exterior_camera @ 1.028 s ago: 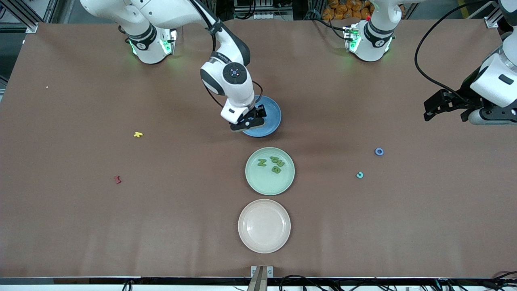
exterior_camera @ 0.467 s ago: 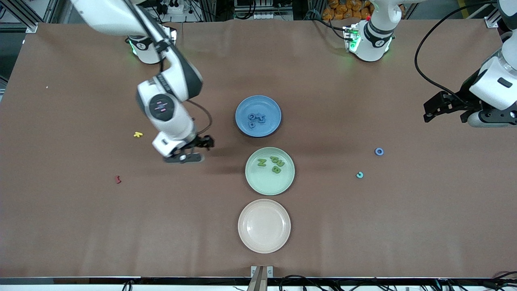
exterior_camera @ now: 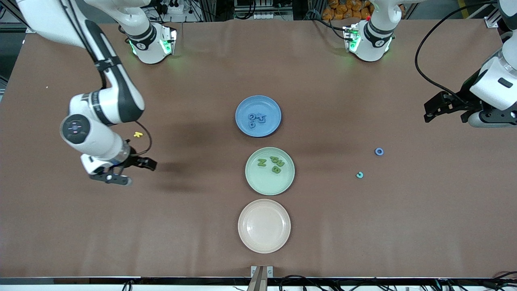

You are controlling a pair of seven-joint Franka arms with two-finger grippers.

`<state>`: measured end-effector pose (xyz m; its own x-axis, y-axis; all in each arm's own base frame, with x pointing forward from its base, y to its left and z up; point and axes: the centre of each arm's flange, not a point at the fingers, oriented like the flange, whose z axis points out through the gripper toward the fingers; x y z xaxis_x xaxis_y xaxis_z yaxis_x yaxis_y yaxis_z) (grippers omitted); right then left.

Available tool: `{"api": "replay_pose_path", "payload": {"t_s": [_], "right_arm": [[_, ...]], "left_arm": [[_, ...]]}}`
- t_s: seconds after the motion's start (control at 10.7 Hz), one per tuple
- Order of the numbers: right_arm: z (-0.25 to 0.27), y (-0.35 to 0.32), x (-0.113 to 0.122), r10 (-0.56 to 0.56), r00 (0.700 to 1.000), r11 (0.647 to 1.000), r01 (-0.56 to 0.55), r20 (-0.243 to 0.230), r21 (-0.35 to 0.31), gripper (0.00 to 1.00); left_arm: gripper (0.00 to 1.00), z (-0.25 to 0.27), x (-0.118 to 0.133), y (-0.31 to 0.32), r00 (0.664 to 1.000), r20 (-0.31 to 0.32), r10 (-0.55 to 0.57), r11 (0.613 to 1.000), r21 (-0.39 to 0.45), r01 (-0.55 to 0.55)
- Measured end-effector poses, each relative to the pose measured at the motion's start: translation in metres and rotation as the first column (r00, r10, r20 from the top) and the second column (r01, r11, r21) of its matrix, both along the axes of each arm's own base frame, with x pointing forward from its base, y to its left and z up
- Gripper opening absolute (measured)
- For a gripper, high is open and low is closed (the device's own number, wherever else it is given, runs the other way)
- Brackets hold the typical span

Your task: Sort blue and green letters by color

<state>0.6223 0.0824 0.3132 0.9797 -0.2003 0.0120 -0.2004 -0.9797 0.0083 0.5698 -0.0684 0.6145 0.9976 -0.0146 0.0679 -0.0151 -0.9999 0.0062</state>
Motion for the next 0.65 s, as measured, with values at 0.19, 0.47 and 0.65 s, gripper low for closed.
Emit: {"api": "replay_pose_path", "payload": {"t_s": [0.19, 0.47, 0.65], "right_arm": [[0.018, -0.036, 0.006, -0.009, 0.999, 0.999, 0.011, 0.039, -0.050, 1.00], [0.103, -0.061, 0.002, -0.020, 0.988, 0.995, 0.035, 0.155, -0.098, 1.00], [0.177, -0.084, -0.019, -0.030, 0.986, 0.989, 0.053, 0.165, -0.138, 1.00]], "left_arm": [[1.00, 0.000, 0.000, 0.000, 1.000, 0.000, 0.000, 1.000, 0.000, 0.000], [1.00, 0.004, -0.002, 0.008, 1.000, 0.001, 0.014, 1.000, 0.002, -0.014], [1.00, 0.009, -0.004, 0.012, 1.000, 0.004, 0.022, 1.000, 0.003, -0.022]]}}
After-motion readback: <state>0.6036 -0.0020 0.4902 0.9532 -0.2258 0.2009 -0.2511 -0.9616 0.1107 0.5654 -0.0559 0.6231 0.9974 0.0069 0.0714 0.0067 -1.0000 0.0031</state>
